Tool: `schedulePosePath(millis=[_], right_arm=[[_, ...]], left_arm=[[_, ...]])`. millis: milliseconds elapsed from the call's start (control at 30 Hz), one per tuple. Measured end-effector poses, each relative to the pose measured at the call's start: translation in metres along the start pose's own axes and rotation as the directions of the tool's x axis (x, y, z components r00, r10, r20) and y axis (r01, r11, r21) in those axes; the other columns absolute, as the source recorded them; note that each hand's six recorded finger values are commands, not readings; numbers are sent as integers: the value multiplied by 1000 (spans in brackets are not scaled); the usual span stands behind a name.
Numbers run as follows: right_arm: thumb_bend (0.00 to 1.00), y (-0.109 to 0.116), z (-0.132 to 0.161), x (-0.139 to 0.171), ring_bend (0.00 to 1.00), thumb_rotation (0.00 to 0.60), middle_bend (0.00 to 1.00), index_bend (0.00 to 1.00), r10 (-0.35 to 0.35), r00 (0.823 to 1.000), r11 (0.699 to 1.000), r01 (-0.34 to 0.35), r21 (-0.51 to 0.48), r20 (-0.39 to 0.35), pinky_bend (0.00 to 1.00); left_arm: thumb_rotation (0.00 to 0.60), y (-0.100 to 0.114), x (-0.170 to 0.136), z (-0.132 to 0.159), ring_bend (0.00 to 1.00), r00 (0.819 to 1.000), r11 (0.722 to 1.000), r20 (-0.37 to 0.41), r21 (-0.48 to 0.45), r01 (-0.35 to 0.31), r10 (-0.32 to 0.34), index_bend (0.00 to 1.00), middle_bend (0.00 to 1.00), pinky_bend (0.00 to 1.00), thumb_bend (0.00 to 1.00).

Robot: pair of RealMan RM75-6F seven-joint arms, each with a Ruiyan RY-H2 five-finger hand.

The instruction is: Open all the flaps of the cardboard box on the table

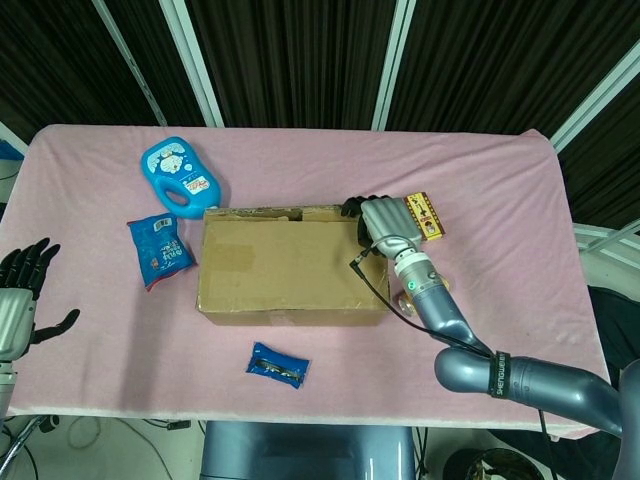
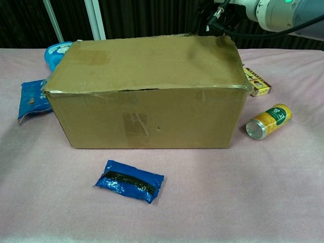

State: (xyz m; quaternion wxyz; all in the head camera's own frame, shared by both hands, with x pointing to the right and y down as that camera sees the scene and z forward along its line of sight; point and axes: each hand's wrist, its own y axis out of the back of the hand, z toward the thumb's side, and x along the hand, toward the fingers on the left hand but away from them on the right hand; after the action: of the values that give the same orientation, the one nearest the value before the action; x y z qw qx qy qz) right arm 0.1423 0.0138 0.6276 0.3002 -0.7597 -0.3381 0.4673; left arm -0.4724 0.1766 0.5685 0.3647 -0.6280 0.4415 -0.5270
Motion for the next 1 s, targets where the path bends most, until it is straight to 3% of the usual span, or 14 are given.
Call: schedulePosePath(millis=[400, 667, 1000], right_arm=[[1000, -6, 0, 2, 409, 600, 465, 410, 15, 1000, 1000, -15, 8, 8, 376], [1000, -7, 1, 3, 424, 600, 590, 402, 11, 1000, 1000, -11, -5, 7, 375], [1000, 2, 11, 4, 449, 600, 625, 366, -7, 1000, 1000, 7, -27, -8, 376]], left_arm=[[600, 0, 0, 0, 0, 1000, 1000, -6, -13, 7, -7, 0, 0, 0, 195], [600, -1, 0, 0, 0, 1000, 1000, -7, -16, 10, -10, 0, 0, 0, 209], [600, -1, 0, 0, 0, 1000, 1000, -8, -20, 11, -11, 0, 0, 0, 216]])
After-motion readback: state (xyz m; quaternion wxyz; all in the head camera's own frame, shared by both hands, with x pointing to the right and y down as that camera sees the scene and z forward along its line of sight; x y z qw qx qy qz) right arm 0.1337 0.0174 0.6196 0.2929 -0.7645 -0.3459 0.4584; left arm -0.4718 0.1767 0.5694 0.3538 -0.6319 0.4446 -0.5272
